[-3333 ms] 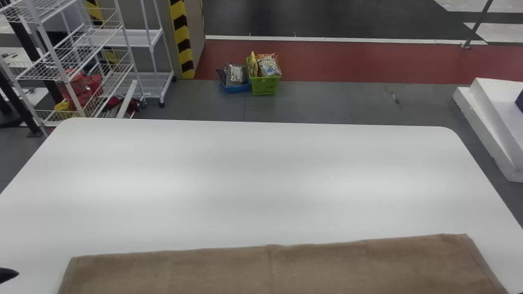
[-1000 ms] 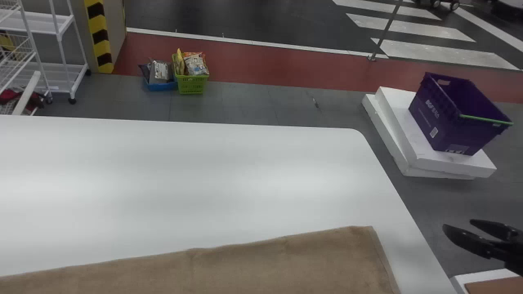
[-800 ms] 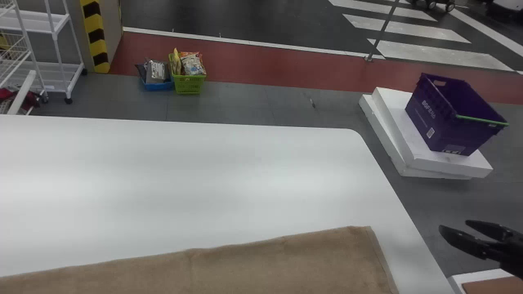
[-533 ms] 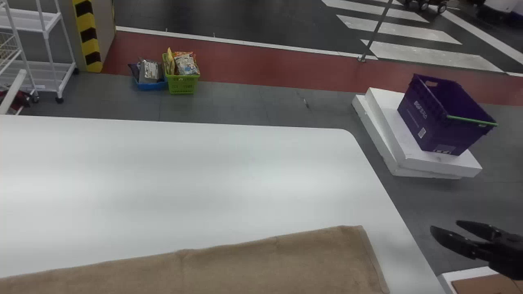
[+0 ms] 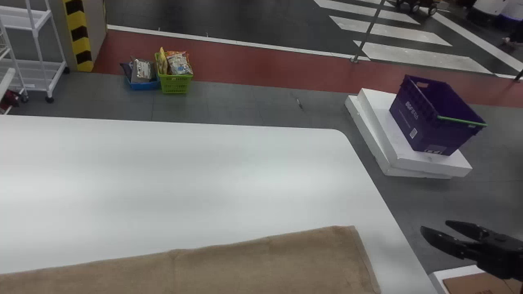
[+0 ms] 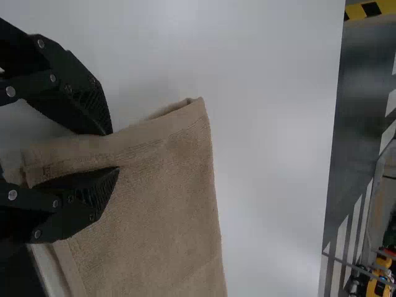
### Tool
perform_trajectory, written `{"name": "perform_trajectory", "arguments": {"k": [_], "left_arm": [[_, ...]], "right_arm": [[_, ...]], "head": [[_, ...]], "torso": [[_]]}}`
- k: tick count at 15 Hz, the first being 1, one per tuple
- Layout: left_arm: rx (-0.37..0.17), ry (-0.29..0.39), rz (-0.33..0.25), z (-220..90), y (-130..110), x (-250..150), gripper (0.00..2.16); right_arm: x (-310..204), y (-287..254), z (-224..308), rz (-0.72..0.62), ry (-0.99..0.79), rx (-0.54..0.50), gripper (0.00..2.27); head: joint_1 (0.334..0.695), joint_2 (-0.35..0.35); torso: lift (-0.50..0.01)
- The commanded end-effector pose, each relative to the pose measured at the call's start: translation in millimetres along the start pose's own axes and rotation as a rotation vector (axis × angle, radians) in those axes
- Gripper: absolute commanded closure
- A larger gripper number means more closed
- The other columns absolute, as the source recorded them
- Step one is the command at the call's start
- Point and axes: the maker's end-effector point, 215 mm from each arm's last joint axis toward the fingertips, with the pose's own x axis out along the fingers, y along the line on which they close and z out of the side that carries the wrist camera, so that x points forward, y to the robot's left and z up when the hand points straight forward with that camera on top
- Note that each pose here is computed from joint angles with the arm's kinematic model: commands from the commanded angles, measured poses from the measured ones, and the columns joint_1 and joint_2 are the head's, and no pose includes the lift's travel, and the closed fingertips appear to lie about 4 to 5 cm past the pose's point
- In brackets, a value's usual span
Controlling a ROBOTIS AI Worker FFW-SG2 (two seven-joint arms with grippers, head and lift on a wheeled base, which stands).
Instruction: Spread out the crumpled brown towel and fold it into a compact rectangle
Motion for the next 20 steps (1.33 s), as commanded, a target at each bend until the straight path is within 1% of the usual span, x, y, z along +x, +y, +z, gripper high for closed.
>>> {"name": "perform_trajectory", "arguments": {"k": [1,4,5,6,7,8,9,10,11,12,13,14,15,16,18,20], "left_arm": [[0.018,-0.019,0.011,7,4,-1,1.36],[0.035,-0.068,0.046,32,20,-4,1.36],[0.045,-0.088,0.062,45,28,-5,1.36],[0.052,-0.110,0.090,58,40,-8,1.36],[0.049,-0.127,0.099,69,47,-11,1.36],[0.040,-0.143,0.081,78,43,-12,1.36],[0.055,-0.155,0.066,89,33,-18,1.36],[0.079,-0.164,0.035,98,17,-25,1.36],[0.094,-0.173,-0.019,107,-10,-31,1.36],[0.086,-0.168,-0.091,112,-42,-33,1.36],[0.087,-0.161,-0.147,115,-69,-33,1.36],[0.105,-0.162,-0.203,121,-99,-29,1.36],[0.095,-0.155,-0.254,121,-124,-21,1.36],[0.092,-0.152,-0.292,122,-143,-12,1.36],[0.098,-0.135,-0.345,118,-182,13,1.36],[0.107,-0.134,-0.393,117,-219,34,1.36]], "right_arm": [[2,-1,-3,0.000,0.002,-0.002,0.03],[2,-1,-4,0.000,0.002,-0.002,0.04],[2,-2,-3,-0.001,0.000,-0.002,0.04],[2,-1,-4,-0.001,0.001,0.000,0.04],[1,-1,-6,0.000,0.004,0.002,0.05],[-3,-3,-10,-0.005,0.009,0.002,0.05],[-6,-5,-13,-0.011,0.012,0.003,0.05],[-7,-6,-14,-0.014,0.013,0.006,0.05],[-7,-5,-15,-0.011,0.011,0.000,0.05],[-7,-4,-18,-0.010,0.014,0.004,0.06],[-7,-3,-18,-0.006,0.009,0.006,0.06],[-6,-1,-20,-0.003,0.009,0.010,0.06],[-4,1,-20,0.001,0.006,0.004,0.06],[-4,3,-23,0.004,0.010,0.006,0.06],[-2,5,-25,0.010,0.014,0.004,0.06],[-3,6,-25,0.010,0.014,-0.006,0.06]], "head": [[0.695,-0.305],[0.695,-0.294],[0.695,-0.280],[0.695,-0.272],[0.695,-0.260],[0.695,-0.248],[0.695,-0.235],[0.695,-0.230],[0.695,-0.241],[0.695,-0.259],[0.695,-0.286],[0.695,-0.321],[0.695,-0.350],[0.695,-0.350],[0.695,-0.350],[0.695,-0.350]], "torso": [[-0.127],[-0.127],[-0.127],[-0.127],[-0.127],[-0.127],[-0.127],[-0.127],[-0.127],[-0.127],[-0.127],[-0.127],[-0.127],[-0.127],[-0.127],[-0.127]]}}
